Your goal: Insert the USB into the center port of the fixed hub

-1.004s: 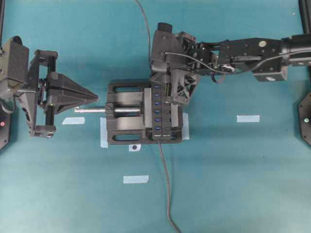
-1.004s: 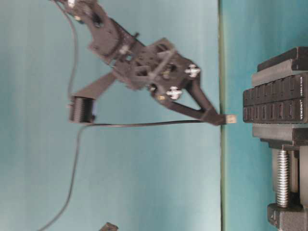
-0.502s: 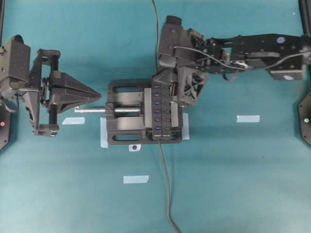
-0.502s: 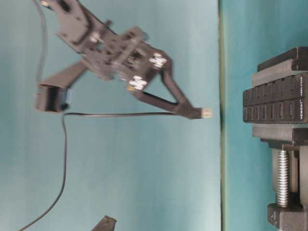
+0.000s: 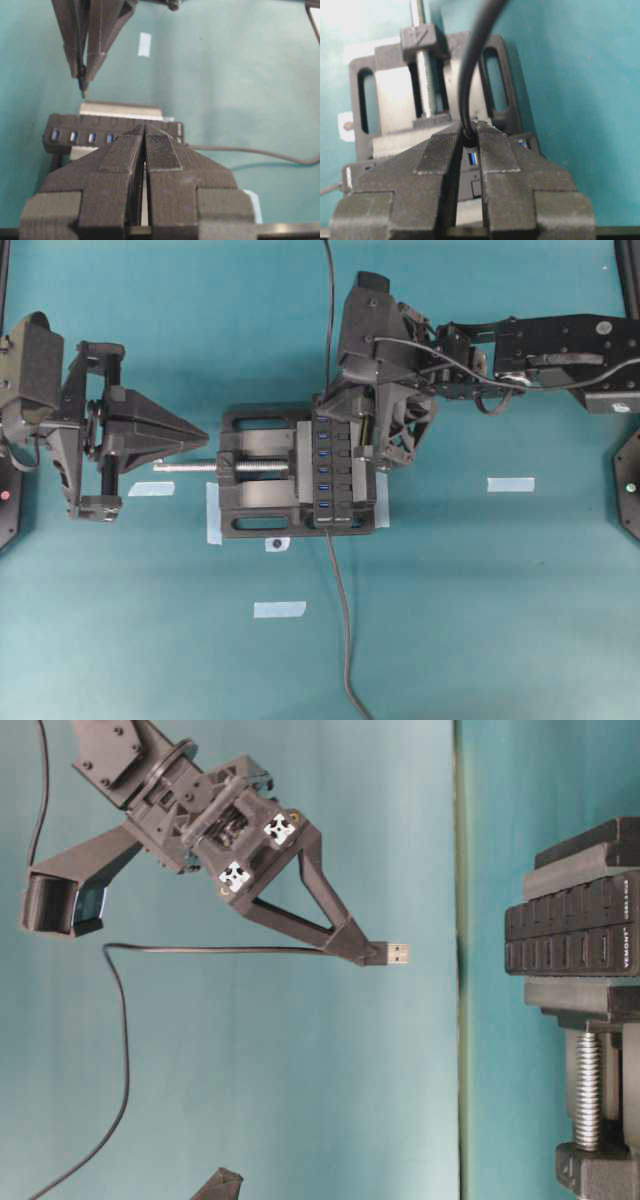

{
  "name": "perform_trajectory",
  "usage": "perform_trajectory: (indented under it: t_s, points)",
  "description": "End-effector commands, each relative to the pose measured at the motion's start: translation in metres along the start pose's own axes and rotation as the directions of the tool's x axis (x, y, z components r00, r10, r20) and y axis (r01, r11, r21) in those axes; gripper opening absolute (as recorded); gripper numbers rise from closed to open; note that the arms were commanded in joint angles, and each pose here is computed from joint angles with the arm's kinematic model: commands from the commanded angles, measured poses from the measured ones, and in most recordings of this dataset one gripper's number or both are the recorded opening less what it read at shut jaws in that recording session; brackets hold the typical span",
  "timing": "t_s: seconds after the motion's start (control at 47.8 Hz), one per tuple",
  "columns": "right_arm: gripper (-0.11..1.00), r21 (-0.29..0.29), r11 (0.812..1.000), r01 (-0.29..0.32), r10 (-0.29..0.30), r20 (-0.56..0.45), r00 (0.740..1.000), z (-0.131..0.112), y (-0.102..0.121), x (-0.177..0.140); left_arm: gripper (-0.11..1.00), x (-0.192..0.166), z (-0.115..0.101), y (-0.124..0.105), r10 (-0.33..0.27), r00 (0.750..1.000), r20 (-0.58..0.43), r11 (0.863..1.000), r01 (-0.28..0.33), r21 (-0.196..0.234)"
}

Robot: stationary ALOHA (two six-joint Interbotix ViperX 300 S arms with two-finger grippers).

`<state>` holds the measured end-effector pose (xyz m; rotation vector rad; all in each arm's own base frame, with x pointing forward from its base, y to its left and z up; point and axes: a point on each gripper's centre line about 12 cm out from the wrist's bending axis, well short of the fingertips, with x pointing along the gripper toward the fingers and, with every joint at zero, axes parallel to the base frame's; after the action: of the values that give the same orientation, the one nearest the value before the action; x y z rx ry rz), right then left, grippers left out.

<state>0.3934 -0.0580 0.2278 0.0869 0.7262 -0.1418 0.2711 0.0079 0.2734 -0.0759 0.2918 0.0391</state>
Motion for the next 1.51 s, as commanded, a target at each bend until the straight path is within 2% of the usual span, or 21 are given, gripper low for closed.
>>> perform_trajectory:
  t_s: [0.0,0.272,1.172,1.485]
  points:
    - [0.1,0.009,1.0,-0.005,0.004,0.047,0.999,0.008,0.002,-0.006,0.0,-0.001,0.013,-0.001,-0.002,0.999,0.04,1.0,0.002,-0.003]
    - [0.1,0.007,1.0,-0.006,0.006,0.009,1.0,-0.01,0.004,0.012,0.0,-0.001,0.011,-0.001,-0.004,0.999,0.035,1.0,0.005,-0.027]
    - [0.1,-0.015,1.0,-0.026,0.025,-0.051,0.998,-0.034,0.016,0.045,0.0,0.0,0.009,-0.004,-0.014,0.999,0.031,1.0,0.015,-0.026]
    - [0.1,-0.014,1.0,-0.026,0.026,-0.051,0.998,-0.035,0.016,0.047,0.0,0.004,0.007,-0.007,-0.023,1.0,0.015,0.999,0.024,-0.023]
